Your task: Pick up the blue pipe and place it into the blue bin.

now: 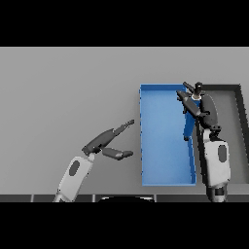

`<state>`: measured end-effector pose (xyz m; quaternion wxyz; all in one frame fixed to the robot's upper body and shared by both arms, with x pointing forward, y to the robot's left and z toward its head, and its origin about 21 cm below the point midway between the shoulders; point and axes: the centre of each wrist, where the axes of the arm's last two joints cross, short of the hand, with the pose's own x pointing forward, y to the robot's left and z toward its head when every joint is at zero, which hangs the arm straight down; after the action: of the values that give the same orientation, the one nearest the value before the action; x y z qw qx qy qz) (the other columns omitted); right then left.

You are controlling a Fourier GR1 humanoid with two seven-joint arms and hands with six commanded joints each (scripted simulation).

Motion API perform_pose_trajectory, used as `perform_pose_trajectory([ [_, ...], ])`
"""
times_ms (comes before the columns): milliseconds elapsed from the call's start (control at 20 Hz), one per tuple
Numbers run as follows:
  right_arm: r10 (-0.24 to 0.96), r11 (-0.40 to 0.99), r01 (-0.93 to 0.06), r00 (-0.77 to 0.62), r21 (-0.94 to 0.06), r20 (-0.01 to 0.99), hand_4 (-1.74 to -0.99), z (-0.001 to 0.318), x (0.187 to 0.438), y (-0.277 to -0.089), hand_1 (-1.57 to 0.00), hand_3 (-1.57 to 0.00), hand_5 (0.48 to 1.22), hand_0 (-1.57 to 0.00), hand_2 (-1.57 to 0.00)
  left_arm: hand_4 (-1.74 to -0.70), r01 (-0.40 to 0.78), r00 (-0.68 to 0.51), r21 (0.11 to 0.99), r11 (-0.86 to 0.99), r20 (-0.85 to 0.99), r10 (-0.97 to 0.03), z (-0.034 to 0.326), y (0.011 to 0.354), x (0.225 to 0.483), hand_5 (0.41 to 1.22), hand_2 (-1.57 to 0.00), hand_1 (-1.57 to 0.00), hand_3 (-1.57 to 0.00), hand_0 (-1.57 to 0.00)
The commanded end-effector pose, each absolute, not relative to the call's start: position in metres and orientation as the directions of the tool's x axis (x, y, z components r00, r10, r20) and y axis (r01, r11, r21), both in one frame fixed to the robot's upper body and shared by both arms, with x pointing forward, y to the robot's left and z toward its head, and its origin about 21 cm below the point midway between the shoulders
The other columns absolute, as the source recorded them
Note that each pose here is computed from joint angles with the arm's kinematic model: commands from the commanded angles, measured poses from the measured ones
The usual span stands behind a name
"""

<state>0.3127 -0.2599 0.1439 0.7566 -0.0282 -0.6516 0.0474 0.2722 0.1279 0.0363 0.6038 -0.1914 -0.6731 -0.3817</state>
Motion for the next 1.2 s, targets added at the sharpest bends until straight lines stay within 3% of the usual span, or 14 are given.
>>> perform_pose_trajectory([
  [0,0.1,0.995,-0.02,0.184,-0.098,0.978,-1.5,0.135,0.308,-0.261,-1.57,-1.57,1.221,-1.57,-1.57,-0.93,0.719,-0.197,0.282,0.635,0.959,-0.203,0.039,0.124,0.273,0.466,0.0,0.0,0.0,0.0],
  [200,0.063,0.997,0.014,0.311,-0.07,0.948,-1.497,0.114,0.305,-0.263,-1.57,-1.57,1.221,-1.57,-1.57,-0.92,0.71,-0.202,0.293,0.641,0.956,-0.214,0.036,0.122,0.272,0.476,0.0,0.0,0.0,0.0],
  [300,0.06,0.998,0.011,0.387,-0.07,0.92,-1.585,0.104,0.301,-0.262,-1.57,-1.01,1.221,-1.57,-1.57,-0.92,0.708,-0.212,0.296,0.641,0.955,-0.208,0.04,0.119,0.274,0.48,0.0,0.0,0.0,0.0],
  [400,0.048,0.998,0.013,0.457,-0.061,0.888,-1.641,0.097,0.301,-0.256,-1.57,-0.64,1.221,-1.57,-1.57,-0.92,0.703,-0.205,0.3,0.645,0.954,-0.22,0.04,0.121,0.276,0.484,0.0,0.0,0.0,0.0],
  [450,0.037,0.998,0.022,0.486,-0.055,0.873,-1.661,0.097,0.299,-0.257,-1.57,-0.51,1.221,-1.57,-1.57,-0.92,0.708,-0.209,0.297,0.641,0.955,-0.211,0.038,0.12,0.272,0.486,0.0,0.0,0.0,0.0],
  [500,0.012,0.998,0.04,0.521,-0.038,0.854,-1.677,0.096,0.299,-0.256,-1.57,-0.41,1.171,-1.57,-1.57,-0.92,0.707,-0.213,0.294,0.643,0.956,-0.203,0.041,0.121,0.273,0.489,0.0,0.0,0.0,0.0],
  [550,-0.004,0.998,0.05,0.546,-0.028,0.838,-1.626,0.095,0.297,-0.254,-1.57,-0.45,1.161,-1.57,-1.52,-0.92,0.708,-0.211,0.292,0.643,0.956,-0.202,0.043,0.122,0.275,0.491,0.0,0.0,0.0,0.0],
  [650,0.001,0.999,0.041,0.56,-0.028,0.829,-1.469,0.094,0.297,-0.254,-1.03,-0.29,1.148,-1.08,-0.99,-0.92,0.707,-0.209,0.292,0.645,0.956,-0.203,0.042,0.122,0.275,0.493,0.0,0.0,0.0,0.0],
  [800,0.045,0.996,0.033,0.594,-0.081,0.803,-1.339,0.093,0.299,-0.257,-0.52,-0.15,1.108,-0.55,-0.5,-0.93,0.707,-0.203,0.291,0.644,0.957,-0.209,0.043,0.124,0.275,0.494,0.0,0.0,0.0,0.0],
  [950,0.244,0.967,-0.084,0.592,-0.241,0.768,-1.25,0.094,0.299,-0.259,-0.27,-0.08,0.962,-0.28,-0.26,-0.93,0.711,-0.2,0.286,0.643,0.958,-0.205,0.04,0.126,0.273,0.494,0.0,0.0,0.0,0.0],
  [1150,0.41,0.911,-0.233,0.603,-0.341,0.684,-1.19,0.096,0.299,-0.252,-0.11,-0.03,0.809,-0.12,-0.11,-0.93,0.711,-0.211,0.292,0.64,0.957,-0.201,0.038,0.123,0.27,0.496,0.0,0.0,0.0,0.0],
])
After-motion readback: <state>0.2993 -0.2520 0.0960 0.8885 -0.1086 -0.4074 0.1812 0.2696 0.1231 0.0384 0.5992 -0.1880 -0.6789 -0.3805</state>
